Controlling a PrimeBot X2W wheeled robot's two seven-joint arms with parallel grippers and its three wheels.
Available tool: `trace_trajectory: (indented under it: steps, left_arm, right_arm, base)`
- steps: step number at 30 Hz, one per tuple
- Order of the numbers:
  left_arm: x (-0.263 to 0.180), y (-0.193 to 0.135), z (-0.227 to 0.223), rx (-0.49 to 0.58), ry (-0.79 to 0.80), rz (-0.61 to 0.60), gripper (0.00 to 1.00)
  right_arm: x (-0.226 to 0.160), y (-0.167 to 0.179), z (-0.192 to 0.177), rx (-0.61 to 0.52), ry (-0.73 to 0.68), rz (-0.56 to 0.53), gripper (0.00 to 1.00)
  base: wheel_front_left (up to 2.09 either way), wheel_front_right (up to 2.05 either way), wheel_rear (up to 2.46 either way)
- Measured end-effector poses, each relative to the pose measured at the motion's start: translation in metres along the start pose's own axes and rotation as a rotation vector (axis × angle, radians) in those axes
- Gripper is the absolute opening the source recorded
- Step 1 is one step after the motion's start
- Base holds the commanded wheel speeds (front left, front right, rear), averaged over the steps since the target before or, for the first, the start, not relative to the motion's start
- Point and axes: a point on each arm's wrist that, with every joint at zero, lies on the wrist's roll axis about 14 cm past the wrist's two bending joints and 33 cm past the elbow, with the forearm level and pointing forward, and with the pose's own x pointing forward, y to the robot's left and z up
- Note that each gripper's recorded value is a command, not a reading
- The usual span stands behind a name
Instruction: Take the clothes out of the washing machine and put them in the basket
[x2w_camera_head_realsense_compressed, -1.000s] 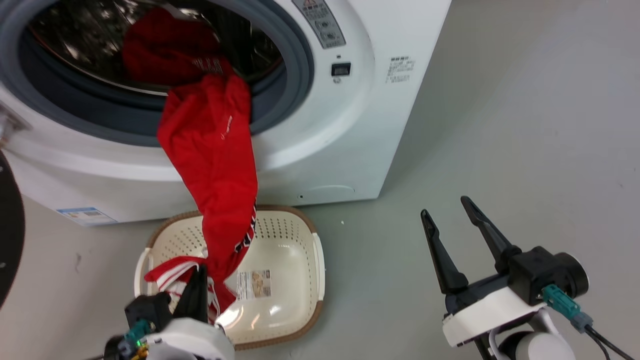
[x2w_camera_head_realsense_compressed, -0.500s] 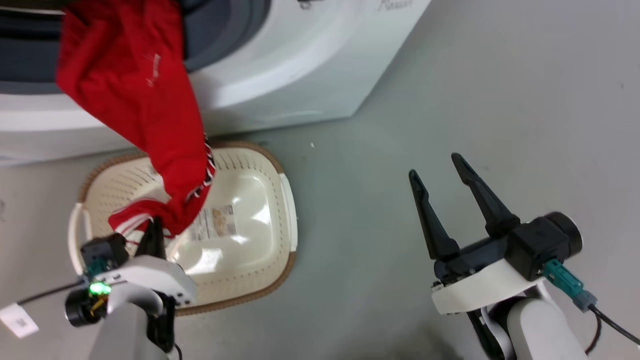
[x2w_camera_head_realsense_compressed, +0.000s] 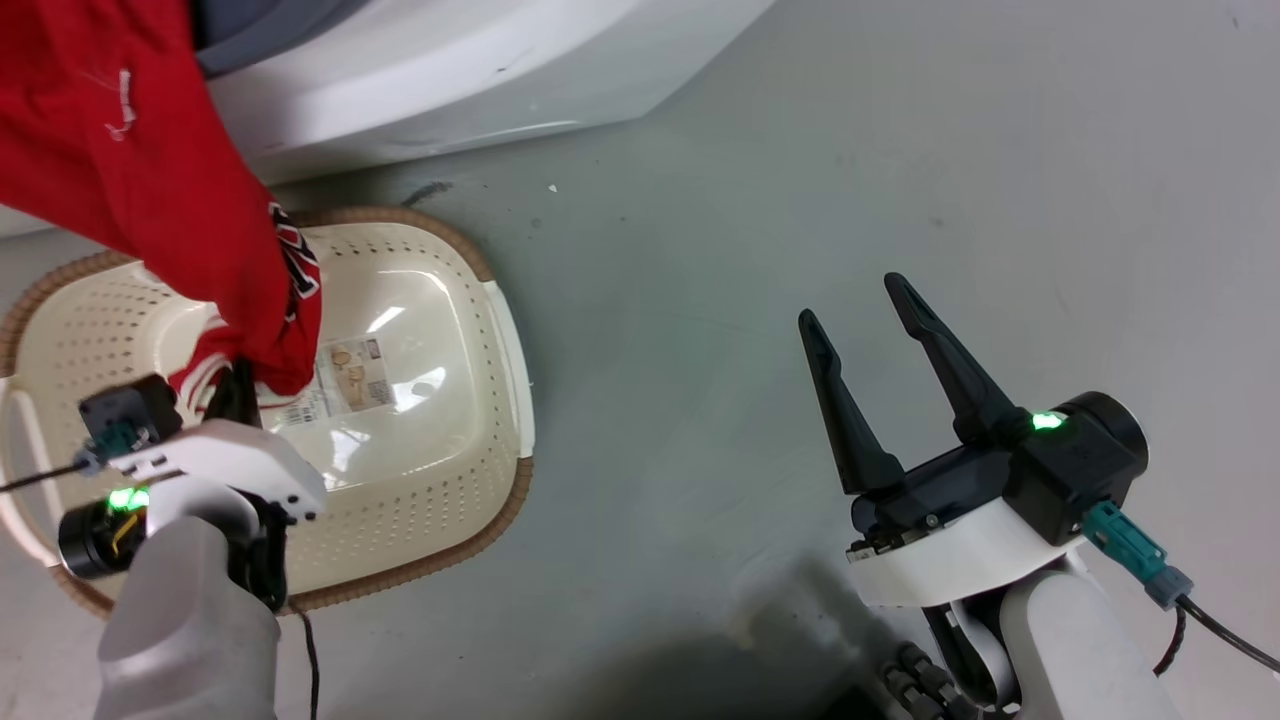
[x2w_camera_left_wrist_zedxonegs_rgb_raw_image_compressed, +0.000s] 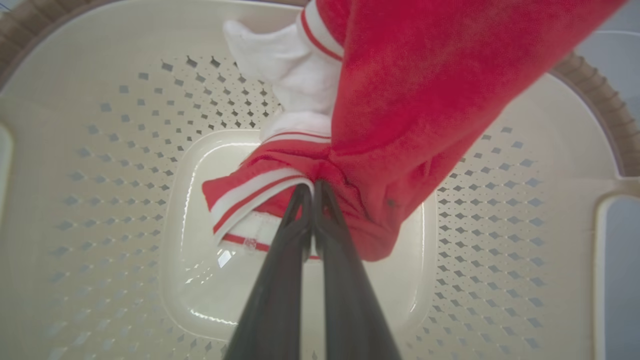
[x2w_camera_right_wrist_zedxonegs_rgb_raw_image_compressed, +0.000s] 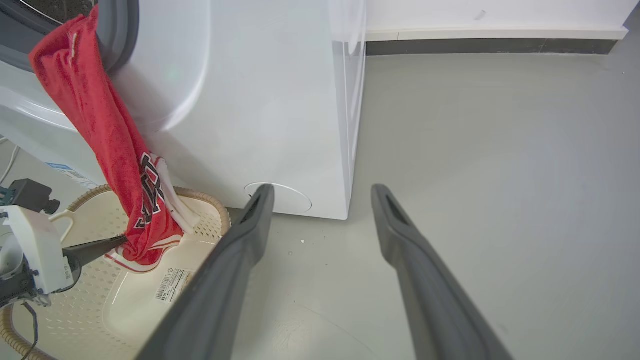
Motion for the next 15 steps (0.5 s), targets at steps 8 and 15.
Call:
trace_trajectory:
  steps: [8, 15]
  left_arm:
    - [0.01, 0.004, 0.006, -0.044, -0.005, 0.022, 1.0]
    - [-0.019, 0.004, 0.025, -0.052, -0.066, 0.02, 1.0]
  right_arm:
    - [-0.004, -0.008, -0.005, -0.003, 0.01, -0.025, 1.0]
    - [-0.011, -0.004, 0.02, -0.016, -0.054, -0.017, 1.0]
  base:
    - [0.0, 0.0, 0.0]
    - [0.0, 0.0, 0.0]
